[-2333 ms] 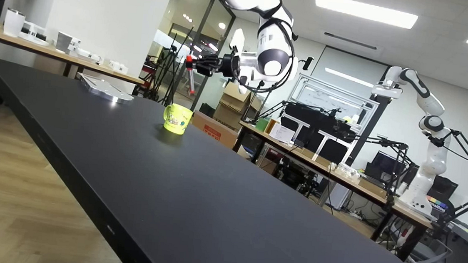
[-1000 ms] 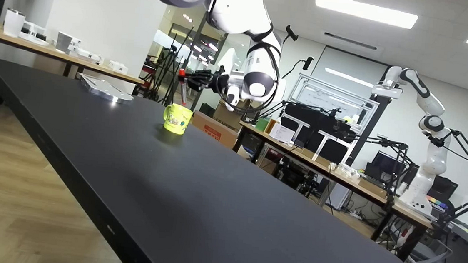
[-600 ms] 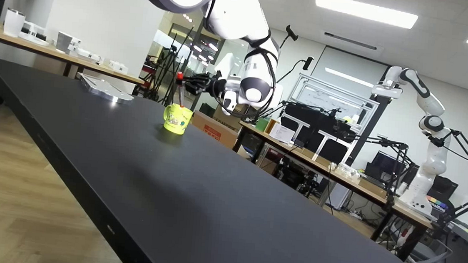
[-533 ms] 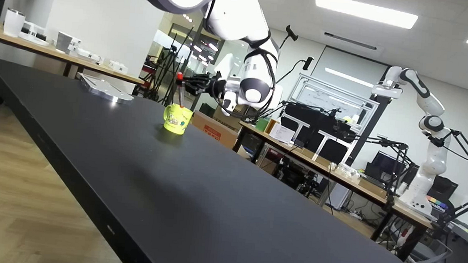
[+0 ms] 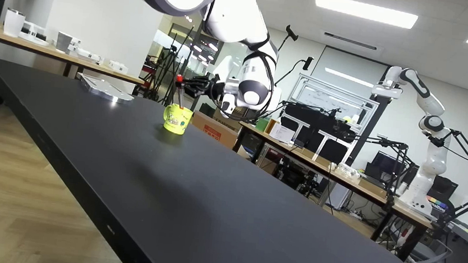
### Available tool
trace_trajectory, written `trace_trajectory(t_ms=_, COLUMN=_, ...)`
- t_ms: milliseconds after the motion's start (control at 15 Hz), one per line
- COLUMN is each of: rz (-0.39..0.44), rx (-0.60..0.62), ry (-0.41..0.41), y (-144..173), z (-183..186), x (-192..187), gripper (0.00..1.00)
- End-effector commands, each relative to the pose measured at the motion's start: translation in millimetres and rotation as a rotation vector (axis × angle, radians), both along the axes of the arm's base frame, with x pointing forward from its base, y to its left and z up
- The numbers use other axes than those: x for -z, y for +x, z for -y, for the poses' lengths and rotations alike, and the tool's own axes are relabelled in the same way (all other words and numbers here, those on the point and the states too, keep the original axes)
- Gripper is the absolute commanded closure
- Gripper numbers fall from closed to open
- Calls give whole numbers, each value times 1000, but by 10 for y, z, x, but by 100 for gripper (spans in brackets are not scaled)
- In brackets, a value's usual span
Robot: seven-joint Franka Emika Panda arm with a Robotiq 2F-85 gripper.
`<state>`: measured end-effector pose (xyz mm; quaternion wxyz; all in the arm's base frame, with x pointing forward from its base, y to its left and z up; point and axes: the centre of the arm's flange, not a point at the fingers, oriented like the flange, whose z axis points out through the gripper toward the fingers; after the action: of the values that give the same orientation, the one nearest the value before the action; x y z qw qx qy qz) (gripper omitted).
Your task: Put the marker in the mug
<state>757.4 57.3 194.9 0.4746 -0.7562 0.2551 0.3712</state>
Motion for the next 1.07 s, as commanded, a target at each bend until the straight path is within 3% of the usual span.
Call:
trace_trajectory(t_ms=0, rz=0, rx=0, ry=0, y=0, z=0, x=0, gripper=79)
trace_trajectory(t_ms=667, rz=1, rx=0, ry=0, y=0, z=0, x=0, gripper=79)
trace_trajectory(t_ms=733, rz=2, rx=2, ry=-3, y=31, z=9, x=0, gripper=95)
trace_trajectory(t_ms=1000, rz=6, rx=9, ry=0, y=134, z=37, x=-16, gripper=95)
